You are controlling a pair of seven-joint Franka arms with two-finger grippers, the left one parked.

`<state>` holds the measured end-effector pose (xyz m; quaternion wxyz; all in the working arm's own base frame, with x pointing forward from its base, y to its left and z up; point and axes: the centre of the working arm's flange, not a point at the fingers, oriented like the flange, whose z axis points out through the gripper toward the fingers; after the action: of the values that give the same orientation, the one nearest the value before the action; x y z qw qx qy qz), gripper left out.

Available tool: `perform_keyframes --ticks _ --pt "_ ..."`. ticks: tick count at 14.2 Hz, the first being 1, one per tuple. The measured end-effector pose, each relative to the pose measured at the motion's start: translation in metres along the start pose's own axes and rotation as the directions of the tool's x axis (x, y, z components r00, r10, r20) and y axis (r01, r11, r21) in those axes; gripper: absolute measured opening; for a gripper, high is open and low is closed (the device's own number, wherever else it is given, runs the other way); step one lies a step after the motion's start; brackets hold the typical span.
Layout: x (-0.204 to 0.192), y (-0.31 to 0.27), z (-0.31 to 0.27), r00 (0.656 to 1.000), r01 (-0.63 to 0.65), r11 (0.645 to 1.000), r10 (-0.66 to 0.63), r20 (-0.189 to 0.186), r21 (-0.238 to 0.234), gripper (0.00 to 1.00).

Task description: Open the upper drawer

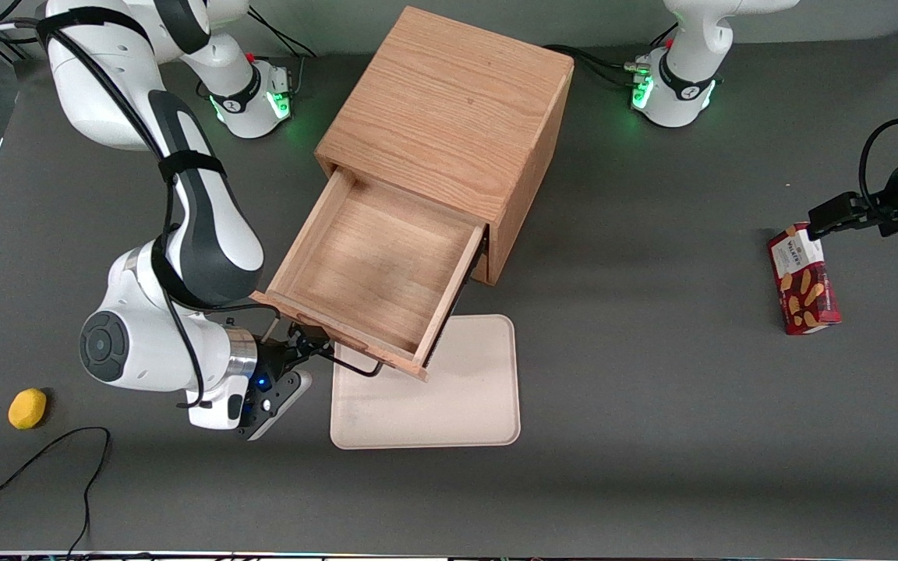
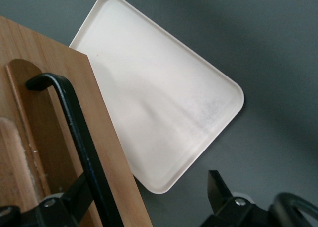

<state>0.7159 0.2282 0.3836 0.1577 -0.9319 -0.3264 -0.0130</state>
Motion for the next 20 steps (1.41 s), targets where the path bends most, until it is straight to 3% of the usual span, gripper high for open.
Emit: perform_keyframes --ticks 20 --pt "0.0000 0.0076 -0.0029 1.000 -0.004 1.000 0.004 -0.026 -0.011 1.00"
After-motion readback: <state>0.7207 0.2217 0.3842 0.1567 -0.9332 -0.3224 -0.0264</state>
